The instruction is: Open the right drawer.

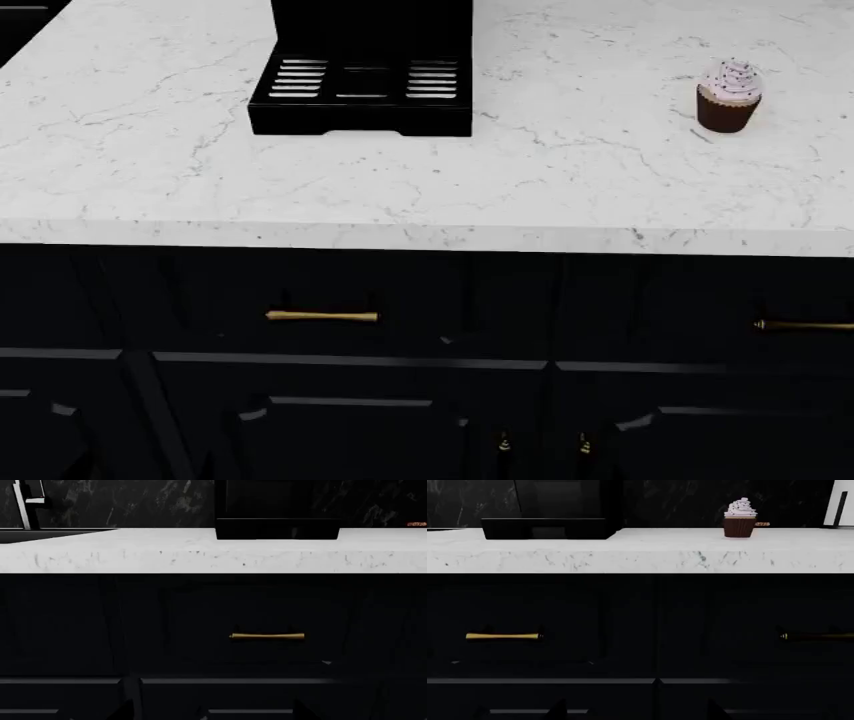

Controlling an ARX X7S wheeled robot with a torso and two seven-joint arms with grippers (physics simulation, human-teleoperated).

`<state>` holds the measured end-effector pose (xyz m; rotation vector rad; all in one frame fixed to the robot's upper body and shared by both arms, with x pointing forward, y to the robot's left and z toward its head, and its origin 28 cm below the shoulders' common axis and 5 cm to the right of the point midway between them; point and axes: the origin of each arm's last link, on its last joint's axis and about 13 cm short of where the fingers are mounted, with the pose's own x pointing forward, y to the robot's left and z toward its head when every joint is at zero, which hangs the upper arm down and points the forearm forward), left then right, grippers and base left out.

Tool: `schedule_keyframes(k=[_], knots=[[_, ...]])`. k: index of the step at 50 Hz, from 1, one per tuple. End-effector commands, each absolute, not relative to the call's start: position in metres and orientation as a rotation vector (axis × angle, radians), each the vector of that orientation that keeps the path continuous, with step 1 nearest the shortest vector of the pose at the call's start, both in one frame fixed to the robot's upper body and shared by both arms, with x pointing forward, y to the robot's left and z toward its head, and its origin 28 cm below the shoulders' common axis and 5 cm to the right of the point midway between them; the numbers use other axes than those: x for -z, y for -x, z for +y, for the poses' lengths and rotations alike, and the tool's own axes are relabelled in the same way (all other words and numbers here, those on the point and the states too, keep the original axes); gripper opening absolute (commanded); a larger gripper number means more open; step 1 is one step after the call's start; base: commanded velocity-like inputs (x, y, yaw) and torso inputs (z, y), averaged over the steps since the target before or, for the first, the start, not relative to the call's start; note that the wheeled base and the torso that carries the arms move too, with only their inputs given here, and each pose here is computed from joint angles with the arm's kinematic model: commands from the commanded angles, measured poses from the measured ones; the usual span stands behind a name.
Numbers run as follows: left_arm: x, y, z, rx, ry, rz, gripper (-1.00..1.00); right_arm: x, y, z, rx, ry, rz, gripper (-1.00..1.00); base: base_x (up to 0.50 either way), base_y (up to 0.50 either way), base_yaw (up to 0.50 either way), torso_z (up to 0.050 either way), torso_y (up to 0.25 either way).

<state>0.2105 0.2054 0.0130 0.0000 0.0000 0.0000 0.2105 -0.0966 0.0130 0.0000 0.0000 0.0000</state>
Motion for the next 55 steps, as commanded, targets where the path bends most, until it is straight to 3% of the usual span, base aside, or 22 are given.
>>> schedule_keyframes(k=[1,21,55], knots=[[-0.0139,-0.2103,0.2056,0.0,0.0,0.0,1.0,-0.013,-0.2105,-0.0965,0.0,0.009,0.0,1.0,0.0,0.0,0.0,0.0,0.0],[-0.0144,-0.2094,0.2037,0.032,-0.011,-0.008,1.0,-0.0077,-0.2098,-0.0986,0.015,-0.021,-0.022,1.0,0.0,0.0,0.0,0.0,0.0],[-0.0144,-0.2091,0.2036,0.025,-0.025,-0.02,1.0,-0.0121,-0.2076,-0.098,0.001,-0.028,-0.003,1.0,-0.02,-0.34,0.0,0.0,0.0]])
